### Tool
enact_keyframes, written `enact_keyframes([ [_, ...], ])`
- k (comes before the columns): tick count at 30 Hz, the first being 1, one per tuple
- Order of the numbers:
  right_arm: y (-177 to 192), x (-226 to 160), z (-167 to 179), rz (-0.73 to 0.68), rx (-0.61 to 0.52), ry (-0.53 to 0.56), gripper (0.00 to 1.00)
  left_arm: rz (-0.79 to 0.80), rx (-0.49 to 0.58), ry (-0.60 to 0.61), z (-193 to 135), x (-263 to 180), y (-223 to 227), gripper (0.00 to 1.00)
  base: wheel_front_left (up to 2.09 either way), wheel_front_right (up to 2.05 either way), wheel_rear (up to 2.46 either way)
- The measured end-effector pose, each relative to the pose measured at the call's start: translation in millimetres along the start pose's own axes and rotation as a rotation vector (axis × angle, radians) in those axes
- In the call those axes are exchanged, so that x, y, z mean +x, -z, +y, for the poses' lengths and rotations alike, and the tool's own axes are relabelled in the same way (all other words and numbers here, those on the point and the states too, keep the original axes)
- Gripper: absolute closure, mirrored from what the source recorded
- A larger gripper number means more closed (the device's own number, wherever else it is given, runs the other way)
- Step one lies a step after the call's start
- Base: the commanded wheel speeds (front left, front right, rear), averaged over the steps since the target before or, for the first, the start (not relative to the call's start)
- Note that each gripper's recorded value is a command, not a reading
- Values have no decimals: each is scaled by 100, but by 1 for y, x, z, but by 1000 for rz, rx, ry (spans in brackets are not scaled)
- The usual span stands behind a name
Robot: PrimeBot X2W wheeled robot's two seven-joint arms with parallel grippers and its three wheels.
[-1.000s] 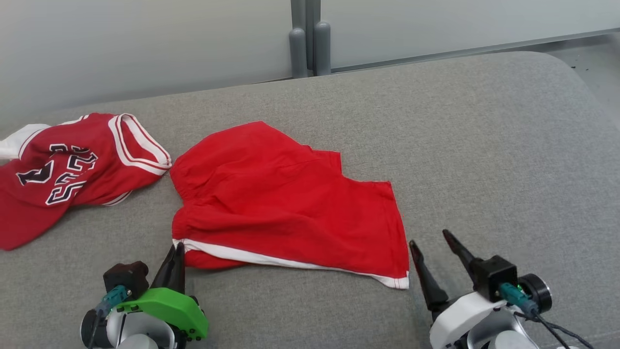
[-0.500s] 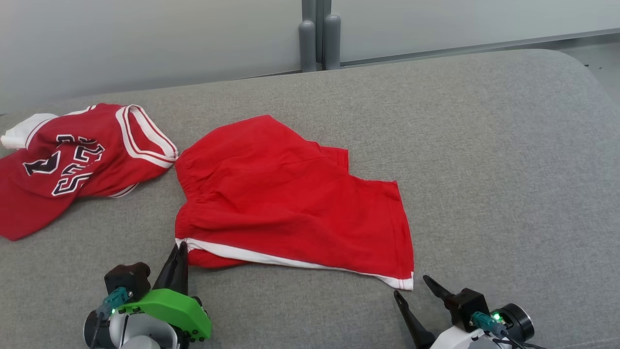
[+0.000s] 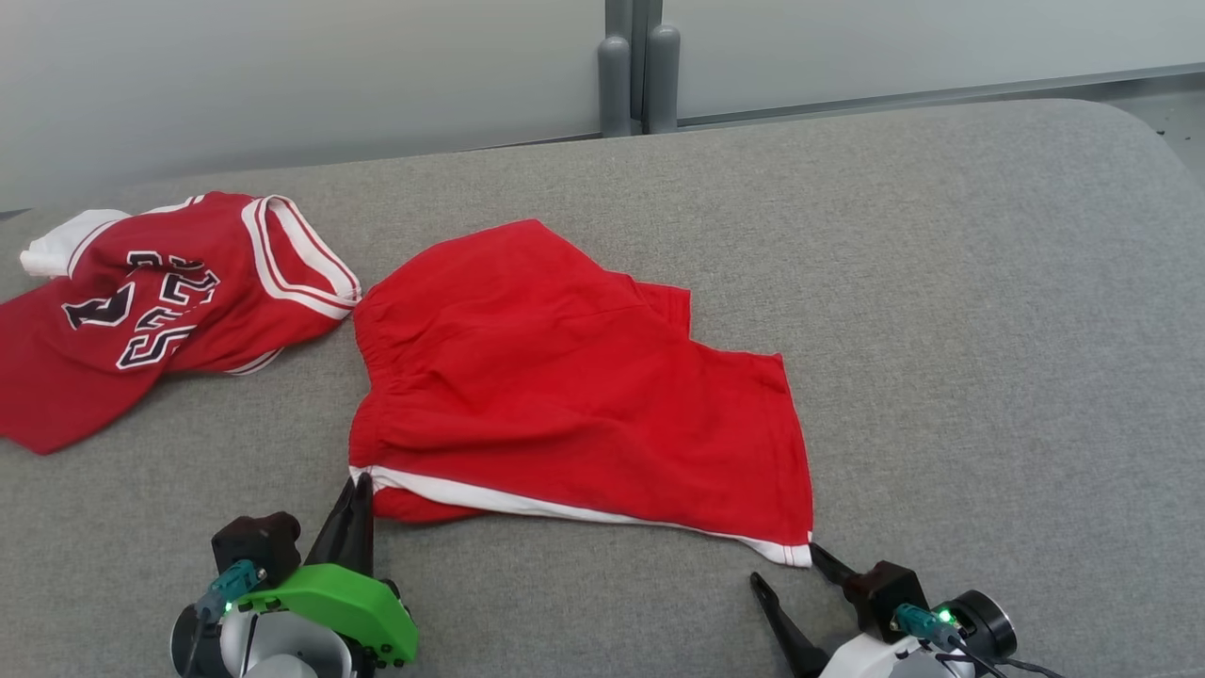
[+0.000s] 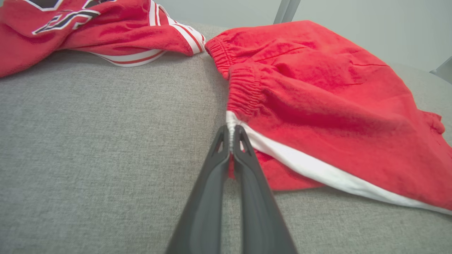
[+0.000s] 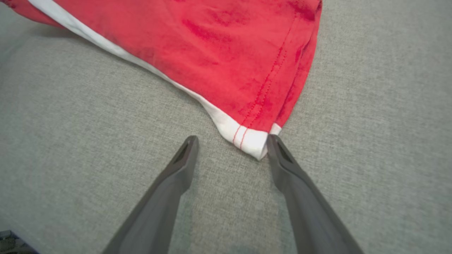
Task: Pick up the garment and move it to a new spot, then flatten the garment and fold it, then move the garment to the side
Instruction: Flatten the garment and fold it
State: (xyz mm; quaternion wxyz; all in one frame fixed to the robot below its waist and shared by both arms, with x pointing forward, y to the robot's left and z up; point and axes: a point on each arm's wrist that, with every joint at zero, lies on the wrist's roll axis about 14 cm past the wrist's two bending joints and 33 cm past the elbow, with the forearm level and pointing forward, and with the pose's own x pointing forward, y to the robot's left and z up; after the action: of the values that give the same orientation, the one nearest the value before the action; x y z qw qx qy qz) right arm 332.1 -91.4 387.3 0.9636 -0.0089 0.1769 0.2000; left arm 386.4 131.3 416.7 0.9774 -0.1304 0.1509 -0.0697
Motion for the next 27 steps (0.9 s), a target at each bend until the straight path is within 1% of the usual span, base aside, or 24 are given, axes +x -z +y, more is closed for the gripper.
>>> enact_keyframes([
  [3,0,1,2,-4,1,-5,0,0,1,1,0,-1,0,100,0,0,0],
  [4,-1,2,2,-9,0,-8,2,-1,2,0,0,-1,0,100,0,0,0],
  [5,-2,3,4,-11,-2,-12,7,0,1,-2,0,-1,0,100,0,0,0],
  [7,-2,3,6,-13,-3,-20,21,2,2,-1,0,-2,1,100,0,0,0],
  [9,-3,4,6,-16,-5,-22,44,5,2,0,-1,-3,2,100,0,0,0],
  [10,-4,5,6,-18,-8,-23,52,6,2,0,-1,-3,2,100,0,0,0],
  [15,-10,8,4,-38,-16,-21,68,9,1,4,-2,-4,2,100,0,0,0],
  [16,-11,9,4,-39,-17,-19,85,8,-1,3,-2,-4,2,100,0,0,0],
  [17,-11,9,3,-39,-18,-18,96,7,-1,3,-2,-4,2,100,0,0,0],
  [18,-11,10,2,-38,-20,-16,100,7,-2,3,-2,-4,2,100,0,0,0],
  [24,-5,9,-3,-18,-30,-5,100,5,-7,1,-2,-5,1,100,0,0,0],
  [27,-10,11,-7,-29,-26,5,100,-4,-9,1,-2,-5,-1,100,0,0,0],
])
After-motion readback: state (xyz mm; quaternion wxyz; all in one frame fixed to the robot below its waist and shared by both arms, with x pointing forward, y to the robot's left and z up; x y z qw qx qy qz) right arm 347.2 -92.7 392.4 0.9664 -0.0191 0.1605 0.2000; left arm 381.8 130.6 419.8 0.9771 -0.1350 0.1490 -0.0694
